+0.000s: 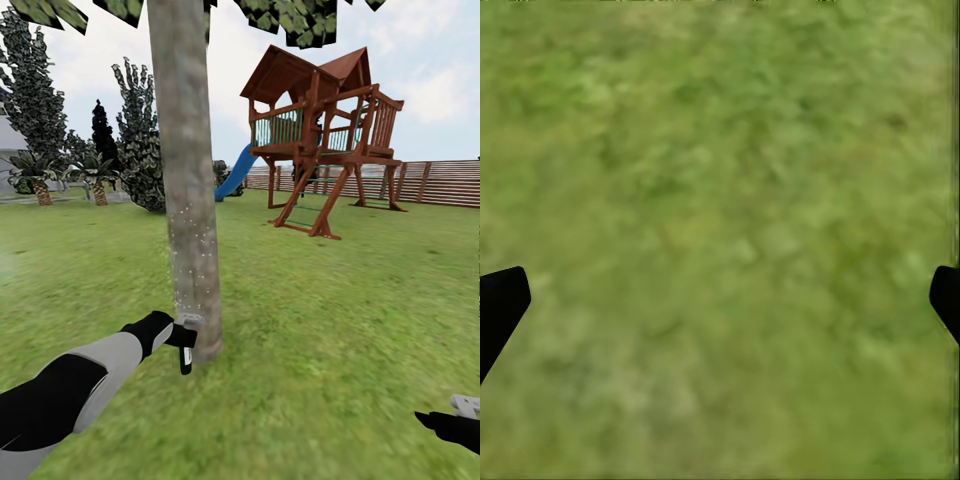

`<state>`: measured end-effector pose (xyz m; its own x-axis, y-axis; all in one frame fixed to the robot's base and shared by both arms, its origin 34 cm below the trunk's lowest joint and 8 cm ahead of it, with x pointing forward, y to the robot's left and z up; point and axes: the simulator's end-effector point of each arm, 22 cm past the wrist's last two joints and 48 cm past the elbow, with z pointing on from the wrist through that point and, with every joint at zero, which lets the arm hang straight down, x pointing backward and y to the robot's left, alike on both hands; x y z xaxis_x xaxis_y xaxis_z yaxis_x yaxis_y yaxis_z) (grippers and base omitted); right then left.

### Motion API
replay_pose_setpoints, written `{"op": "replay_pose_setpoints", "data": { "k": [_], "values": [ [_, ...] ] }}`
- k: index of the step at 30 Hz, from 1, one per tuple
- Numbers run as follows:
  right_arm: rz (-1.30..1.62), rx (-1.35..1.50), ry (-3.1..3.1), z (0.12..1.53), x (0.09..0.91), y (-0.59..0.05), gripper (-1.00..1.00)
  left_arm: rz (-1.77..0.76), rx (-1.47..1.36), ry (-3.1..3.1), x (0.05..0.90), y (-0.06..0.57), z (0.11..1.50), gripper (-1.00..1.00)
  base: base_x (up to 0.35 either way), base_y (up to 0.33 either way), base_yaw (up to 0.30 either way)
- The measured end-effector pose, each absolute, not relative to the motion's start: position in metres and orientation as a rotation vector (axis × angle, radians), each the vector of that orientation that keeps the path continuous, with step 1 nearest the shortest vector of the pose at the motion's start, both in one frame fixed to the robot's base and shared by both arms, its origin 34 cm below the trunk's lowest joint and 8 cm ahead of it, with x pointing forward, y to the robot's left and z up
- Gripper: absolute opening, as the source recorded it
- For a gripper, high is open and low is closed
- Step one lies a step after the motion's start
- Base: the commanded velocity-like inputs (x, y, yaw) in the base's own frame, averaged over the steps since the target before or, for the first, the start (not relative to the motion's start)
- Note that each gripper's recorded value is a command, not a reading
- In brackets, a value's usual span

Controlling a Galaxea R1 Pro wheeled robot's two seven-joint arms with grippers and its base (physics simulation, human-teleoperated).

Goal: In the garden, pick up the pesticide atomizer on the floor and spray pesticide onto both trees until each tree trunk is fully covered.

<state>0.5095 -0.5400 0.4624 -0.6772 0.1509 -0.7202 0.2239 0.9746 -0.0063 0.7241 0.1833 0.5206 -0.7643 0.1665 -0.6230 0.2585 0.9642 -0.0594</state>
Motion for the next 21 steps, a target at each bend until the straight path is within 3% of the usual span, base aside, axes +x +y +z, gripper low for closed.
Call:
{"op": "replay_pose_setpoints", "data": {
  "k": [3,11,21],
  "values": [
    [-0.118,0.261,2.326,0.4623,0.5094,-0.5398,1.0,-0.189,0.3,2.456,0.7239,0.1809,0.5207,-1.0,0.0,-0.322,0.095],
    [-0.117,0.262,2.326,0.4622,0.5095,-0.5392,1.0,-0.195,0.307,2.456,0.7233,0.1753,0.5207,-1.0,0.011,-0.322,0.269],
    [-0.117,0.261,2.326,0.4622,0.5095,-0.5393,1.0,-0.198,0.308,2.454,0.7233,0.1739,0.521,-1.0,0.153,-0.308,0.234]
  ]
}}
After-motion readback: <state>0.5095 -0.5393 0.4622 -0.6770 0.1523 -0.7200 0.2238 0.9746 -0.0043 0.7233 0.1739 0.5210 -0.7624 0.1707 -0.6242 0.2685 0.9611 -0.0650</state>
